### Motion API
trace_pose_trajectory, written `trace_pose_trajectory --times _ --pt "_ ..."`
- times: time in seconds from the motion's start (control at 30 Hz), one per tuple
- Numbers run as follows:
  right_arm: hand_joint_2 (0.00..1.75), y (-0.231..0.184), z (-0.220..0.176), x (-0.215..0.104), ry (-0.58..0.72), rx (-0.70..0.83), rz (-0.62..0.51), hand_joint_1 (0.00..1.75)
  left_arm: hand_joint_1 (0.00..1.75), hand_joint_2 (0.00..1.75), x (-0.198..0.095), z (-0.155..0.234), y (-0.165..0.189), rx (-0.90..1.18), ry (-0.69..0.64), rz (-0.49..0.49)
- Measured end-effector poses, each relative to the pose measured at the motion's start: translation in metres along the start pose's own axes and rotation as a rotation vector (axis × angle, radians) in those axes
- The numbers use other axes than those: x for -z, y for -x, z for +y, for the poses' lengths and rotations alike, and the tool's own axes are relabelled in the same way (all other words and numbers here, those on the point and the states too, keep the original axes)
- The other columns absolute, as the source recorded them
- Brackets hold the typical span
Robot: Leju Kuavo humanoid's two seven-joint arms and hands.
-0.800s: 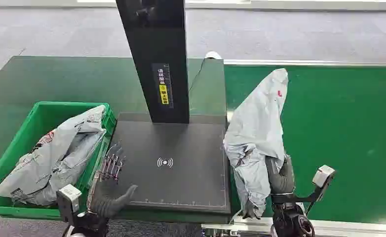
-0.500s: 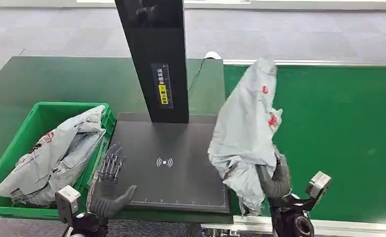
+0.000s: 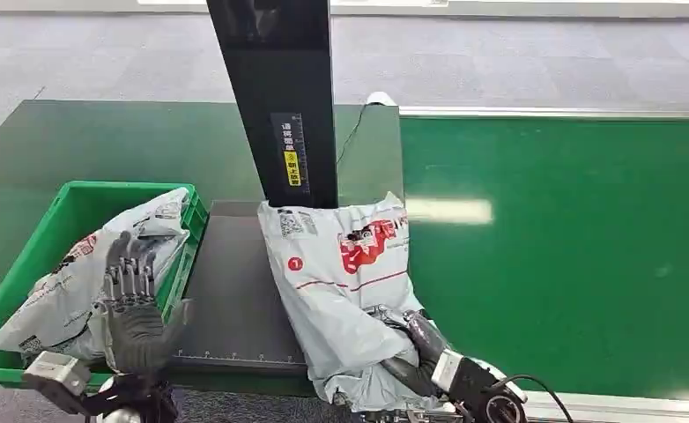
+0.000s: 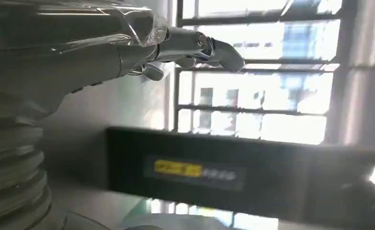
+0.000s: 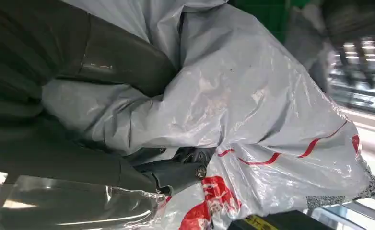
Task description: Moved the parcel from conveyor to table for the left to box.
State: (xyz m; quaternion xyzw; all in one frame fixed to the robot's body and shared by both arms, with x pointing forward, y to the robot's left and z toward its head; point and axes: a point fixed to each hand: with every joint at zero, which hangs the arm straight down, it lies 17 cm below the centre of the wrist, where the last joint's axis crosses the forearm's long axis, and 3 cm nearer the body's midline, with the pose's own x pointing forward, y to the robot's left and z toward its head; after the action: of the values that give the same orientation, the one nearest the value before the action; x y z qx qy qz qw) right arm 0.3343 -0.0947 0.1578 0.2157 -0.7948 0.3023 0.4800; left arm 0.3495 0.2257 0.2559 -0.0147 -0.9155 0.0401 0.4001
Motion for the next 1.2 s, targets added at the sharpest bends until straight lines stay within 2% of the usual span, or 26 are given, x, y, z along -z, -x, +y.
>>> trace_pose_trajectory --times 0.07,0.23,0.33,0.37,0.4,0.43,0.47,0.53,0.63,1.07,1.2 --pt "1.75 0.01 -0.001 0.001 0.0 -0.097 0.044 1.75 0.0 1.75 0.005 0.006 -0.012 0.017 -0.033 -0.033" --pt "1.75 0.04 -0.016 0.006 0.025 -0.544 0.171 1.75 0.0 1.75 0.012 0.02 -0.042 0.039 -0.113 -0.103" --pt "1.75 0.038 -0.016 0.011 0.036 -0.65 0.16 1.73 0.0 1.75 0.01 0.023 -0.046 0.015 -0.135 -0.104" --pt "1.75 0.037 -0.017 0.011 0.041 -0.685 0.156 0.24 0.0 1.75 0.009 0.023 -0.046 0.015 -0.136 -0.102" --pt "1.75 0.036 -0.018 0.013 0.049 -0.735 0.149 0.16 0.0 1.75 0.009 0.023 -0.046 0.013 -0.135 -0.102" --pt "1.75 0.034 -0.018 0.013 0.054 -0.761 0.142 0.24 0.0 1.75 0.009 0.022 -0.046 0.012 -0.133 -0.101" --pt "1.75 0.032 -0.019 0.014 0.062 -0.799 0.134 1.69 0.0 1.75 0.008 0.021 -0.046 0.009 -0.127 -0.101" --pt "1.75 0.026 -0.021 0.017 0.078 -0.897 0.106 1.75 0.0 1.75 0.008 0.016 -0.046 0.002 -0.106 -0.1" --pt "1.75 0.018 -0.018 0.019 0.081 -0.952 0.075 1.75 0.0 1.75 0.007 0.01 -0.044 -0.002 -0.078 -0.094" --pt "1.75 0.003 0.01 0.024 0.055 -0.829 -0.023 1.75 0.0 1.75 0.009 0.001 -0.03 -0.033 -0.051 -0.059" --pt "1.75 0.003 0.016 0.025 0.037 -0.834 -0.032 1.75 0.0 1.75 0.009 -0.002 -0.027 -0.043 -0.046 -0.049"
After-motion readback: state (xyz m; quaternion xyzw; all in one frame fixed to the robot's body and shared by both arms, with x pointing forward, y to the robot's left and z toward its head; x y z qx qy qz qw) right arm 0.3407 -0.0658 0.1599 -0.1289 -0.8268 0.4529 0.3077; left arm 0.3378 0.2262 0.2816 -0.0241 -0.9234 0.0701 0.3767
